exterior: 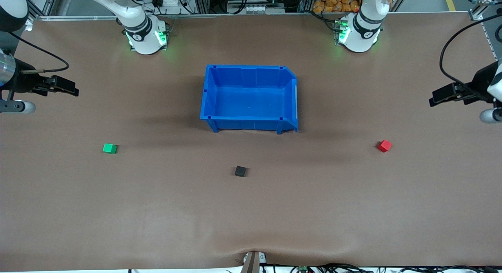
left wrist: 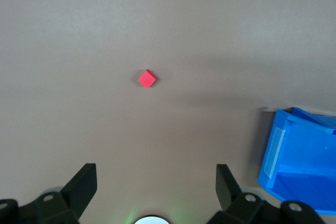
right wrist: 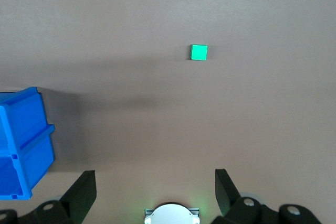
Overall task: Attach green and red cubes to black cube
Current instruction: 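Move the right gripper to the green cube while the left gripper reaches the red cube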
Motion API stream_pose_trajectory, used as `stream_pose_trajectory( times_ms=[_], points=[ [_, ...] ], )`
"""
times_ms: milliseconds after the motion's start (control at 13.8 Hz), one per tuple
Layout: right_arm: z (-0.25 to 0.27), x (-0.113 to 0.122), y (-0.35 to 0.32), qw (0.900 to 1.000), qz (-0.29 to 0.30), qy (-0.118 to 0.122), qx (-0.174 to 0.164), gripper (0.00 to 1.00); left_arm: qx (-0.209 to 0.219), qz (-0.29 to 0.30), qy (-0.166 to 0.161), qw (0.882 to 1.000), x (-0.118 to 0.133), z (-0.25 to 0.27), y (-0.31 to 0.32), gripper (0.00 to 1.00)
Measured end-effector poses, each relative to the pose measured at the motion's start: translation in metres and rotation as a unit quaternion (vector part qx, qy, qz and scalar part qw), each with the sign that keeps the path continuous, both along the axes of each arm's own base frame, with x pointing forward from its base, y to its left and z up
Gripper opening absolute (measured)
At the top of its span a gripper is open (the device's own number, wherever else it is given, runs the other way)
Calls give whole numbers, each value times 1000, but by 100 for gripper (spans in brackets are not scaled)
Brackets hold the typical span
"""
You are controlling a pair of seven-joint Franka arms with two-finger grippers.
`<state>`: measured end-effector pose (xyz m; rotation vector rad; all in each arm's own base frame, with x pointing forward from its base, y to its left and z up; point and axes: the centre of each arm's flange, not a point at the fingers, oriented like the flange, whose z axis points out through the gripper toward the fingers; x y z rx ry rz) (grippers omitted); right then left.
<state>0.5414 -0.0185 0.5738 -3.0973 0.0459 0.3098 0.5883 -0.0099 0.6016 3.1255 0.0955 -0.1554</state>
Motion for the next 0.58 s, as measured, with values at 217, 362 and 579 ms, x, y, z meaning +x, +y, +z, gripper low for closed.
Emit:
stream_pose_trajectory(
  times_ms=[217, 362, 579],
  points=[
    [0, 0, 0, 1000, 0, -1, 0, 100, 0, 4, 18, 1000, 9, -21, 5, 100],
    [-1, 2, 0, 1000, 0, -9, 0, 100, 0, 8, 22, 1000, 11, -26, 9, 100],
    [-23, 7, -3, 1000, -1, -20, 0, 100, 0, 13, 31, 999, 15, -36, 17, 100]
  ],
)
